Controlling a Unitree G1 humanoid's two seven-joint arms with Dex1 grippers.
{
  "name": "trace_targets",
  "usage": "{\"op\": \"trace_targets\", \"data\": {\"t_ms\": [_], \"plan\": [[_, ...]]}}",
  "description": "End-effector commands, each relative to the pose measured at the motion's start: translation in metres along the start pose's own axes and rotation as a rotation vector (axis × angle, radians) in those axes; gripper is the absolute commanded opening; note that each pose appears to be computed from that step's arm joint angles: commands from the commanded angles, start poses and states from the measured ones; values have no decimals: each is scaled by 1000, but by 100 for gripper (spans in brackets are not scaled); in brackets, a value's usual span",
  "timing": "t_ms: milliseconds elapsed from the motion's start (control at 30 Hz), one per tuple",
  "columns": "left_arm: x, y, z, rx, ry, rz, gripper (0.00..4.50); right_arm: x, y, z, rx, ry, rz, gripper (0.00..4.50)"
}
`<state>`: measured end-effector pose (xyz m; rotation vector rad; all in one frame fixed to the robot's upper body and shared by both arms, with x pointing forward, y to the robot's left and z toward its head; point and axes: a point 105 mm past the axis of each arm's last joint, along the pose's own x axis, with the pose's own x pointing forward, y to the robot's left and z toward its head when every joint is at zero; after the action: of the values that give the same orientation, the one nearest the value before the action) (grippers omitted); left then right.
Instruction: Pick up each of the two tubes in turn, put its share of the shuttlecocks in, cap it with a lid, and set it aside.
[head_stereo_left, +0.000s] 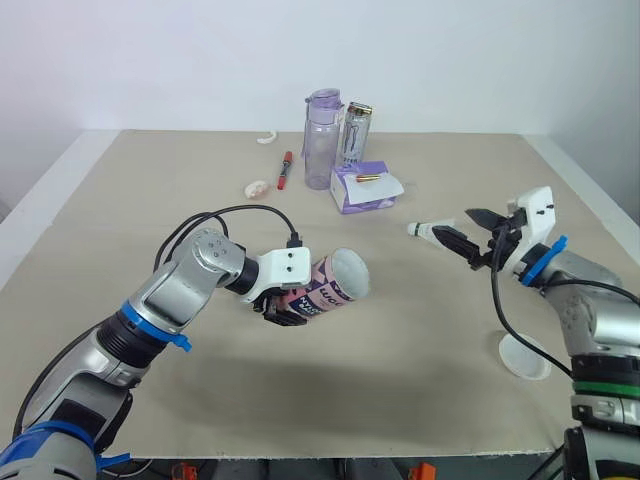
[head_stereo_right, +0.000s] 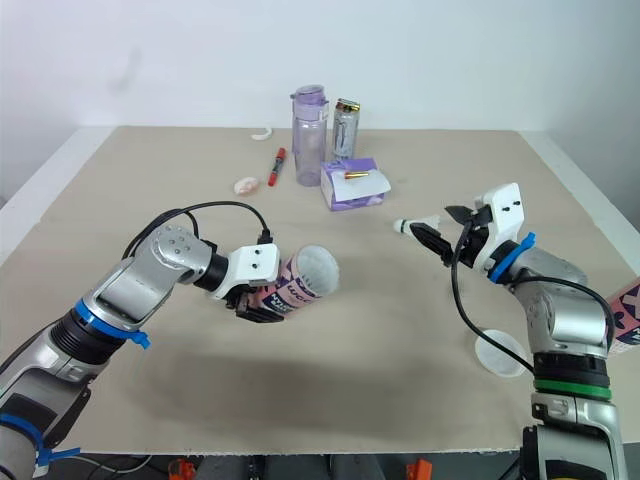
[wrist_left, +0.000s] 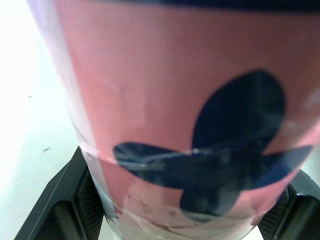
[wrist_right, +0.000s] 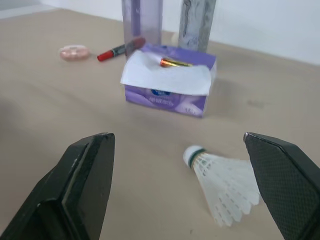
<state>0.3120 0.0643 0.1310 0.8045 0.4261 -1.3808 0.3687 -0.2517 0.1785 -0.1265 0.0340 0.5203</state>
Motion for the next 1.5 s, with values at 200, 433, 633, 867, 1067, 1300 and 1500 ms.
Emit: {"op": "trace_targets", "data": {"t_ms": [200,433,633,867,1067,1300,1500], "plan": [[1,-1,-21,-52,71,25,350,15,-21,-14,61,-5,-60,442],[-2,1,-26,-49,94,38,350,26,-20,-31,119,22,-54,442],[-3,2,-25,-49,90,41,350,43,-11,-37,156,26,-16,442],[-3,2,-26,-53,91,45,350,64,-2,-37,162,52,8,442],[-4,2,-28,-61,93,51,350,72,-8,-34,157,56,-38,281],[-5,3,-29,-67,95,61,350,72,-11,-35,150,64,-55,1],[-4,3,-29,-62,95,58,350,64,-10,-13,-42,7,-19,1]]}}
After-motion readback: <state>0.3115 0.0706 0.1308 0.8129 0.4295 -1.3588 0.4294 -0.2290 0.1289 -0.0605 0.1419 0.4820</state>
